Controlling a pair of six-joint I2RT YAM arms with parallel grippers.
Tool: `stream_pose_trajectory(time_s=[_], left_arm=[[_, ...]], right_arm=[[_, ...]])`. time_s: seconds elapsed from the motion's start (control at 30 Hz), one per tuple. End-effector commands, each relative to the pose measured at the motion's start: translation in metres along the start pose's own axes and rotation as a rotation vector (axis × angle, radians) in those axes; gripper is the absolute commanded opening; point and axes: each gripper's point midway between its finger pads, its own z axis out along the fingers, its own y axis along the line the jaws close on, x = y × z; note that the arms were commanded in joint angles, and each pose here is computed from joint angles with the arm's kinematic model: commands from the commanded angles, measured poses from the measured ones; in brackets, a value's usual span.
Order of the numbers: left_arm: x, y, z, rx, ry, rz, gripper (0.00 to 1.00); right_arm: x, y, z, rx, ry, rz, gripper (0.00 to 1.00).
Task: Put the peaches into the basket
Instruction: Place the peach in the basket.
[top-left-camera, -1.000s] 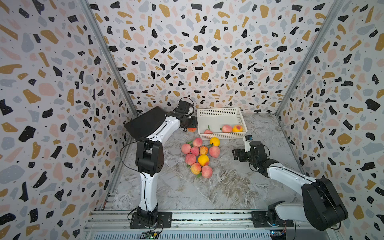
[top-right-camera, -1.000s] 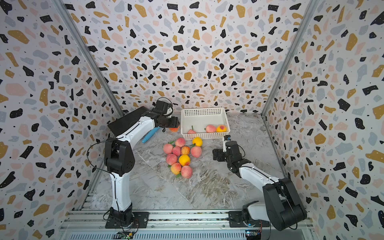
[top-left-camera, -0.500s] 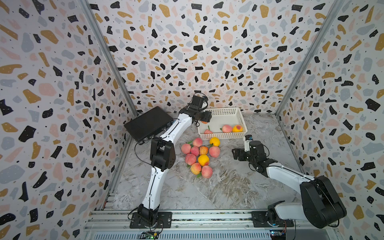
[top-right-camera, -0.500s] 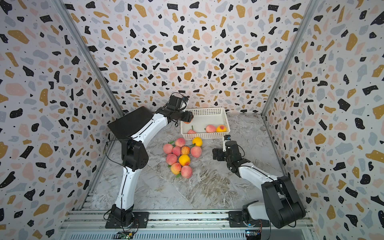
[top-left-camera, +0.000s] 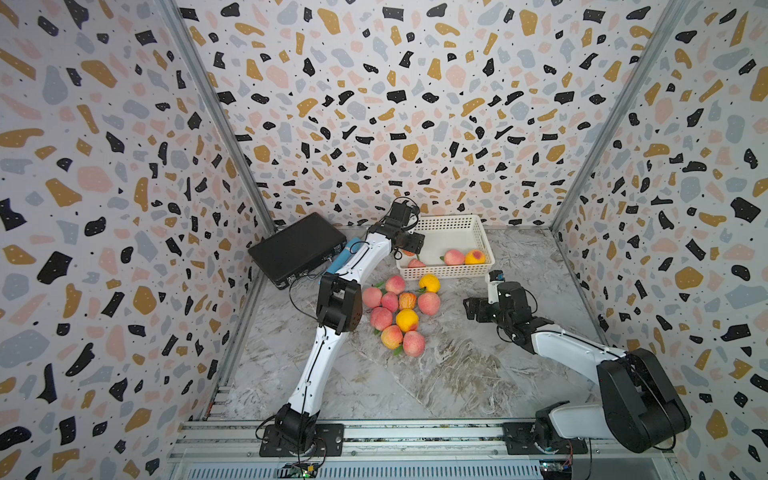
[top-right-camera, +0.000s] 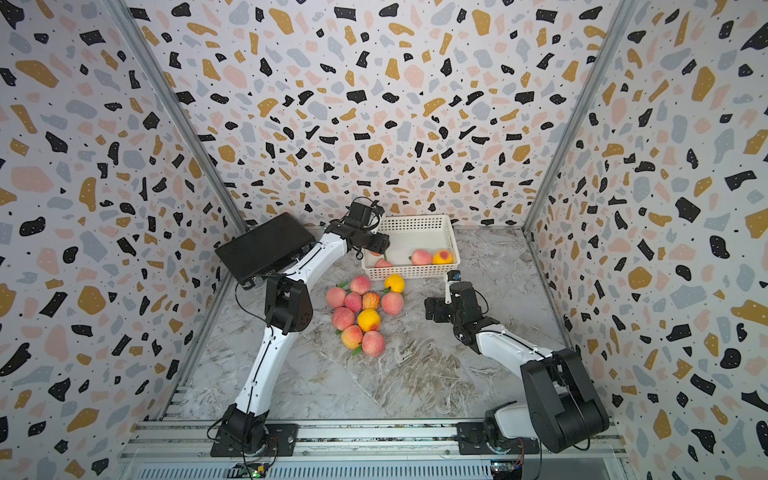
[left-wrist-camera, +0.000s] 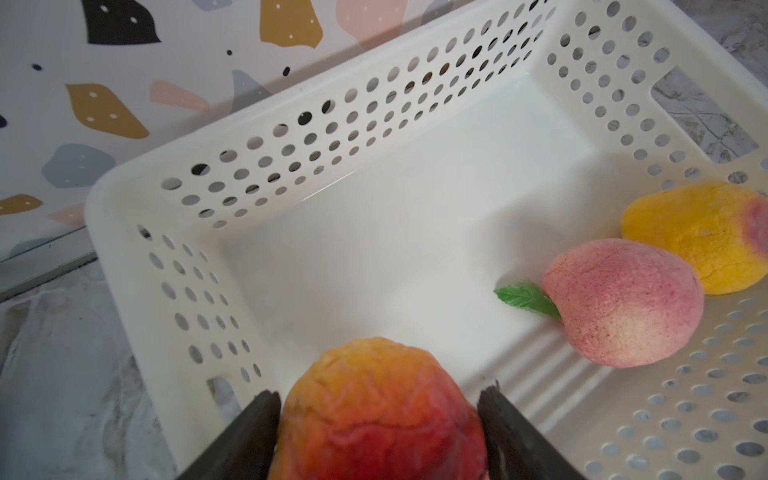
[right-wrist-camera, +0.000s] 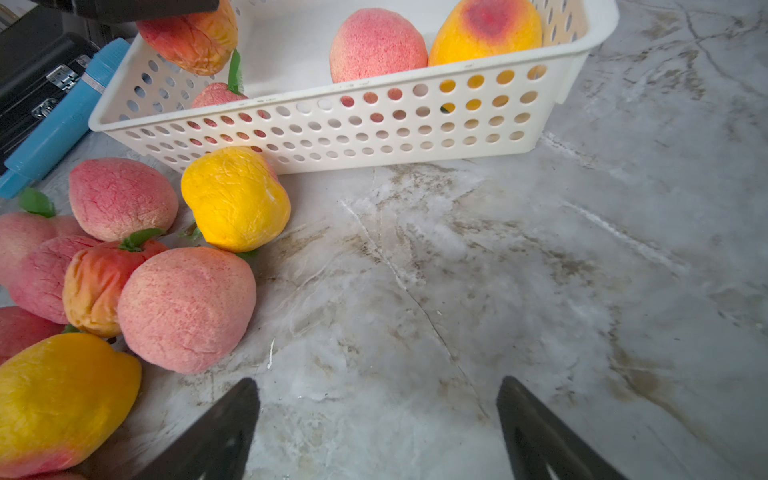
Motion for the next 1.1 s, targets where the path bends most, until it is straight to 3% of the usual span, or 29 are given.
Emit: stream_pose_trajectory(time_s=[0.0, 0.2, 0.4, 0.6, 1.07], left_arm=[[-0.002, -0.001, 0.002, 0.002, -0.007, 0.039, 0.76], [0.007, 0.001, 0.012, 0.0, 0.012, 0.047, 0.77], [0.012, 0.003, 0.016, -0.009, 0.026, 0.05, 0.87], [0.008, 0.002, 0.013, -0.007, 0.018, 0.041, 0.87], [-0.018, -0.012, -0.033, 0.019, -0.055, 0.029, 0.9]], right_arm=[[-0.002, 0.003, 0.0, -0.014, -0.009, 0.011, 0.92], [-0.001, 0.002, 0.001, -0.015, -0.006, 0.012, 0.92], [0.0, 0.003, 0.002, -0.018, -0.001, 0.014, 0.92], [0.0, 0.002, 0.003, -0.015, 0.004, 0.013, 0.92], [-0.001, 0.003, 0.002, -0.019, 0.004, 0.015, 0.92]])
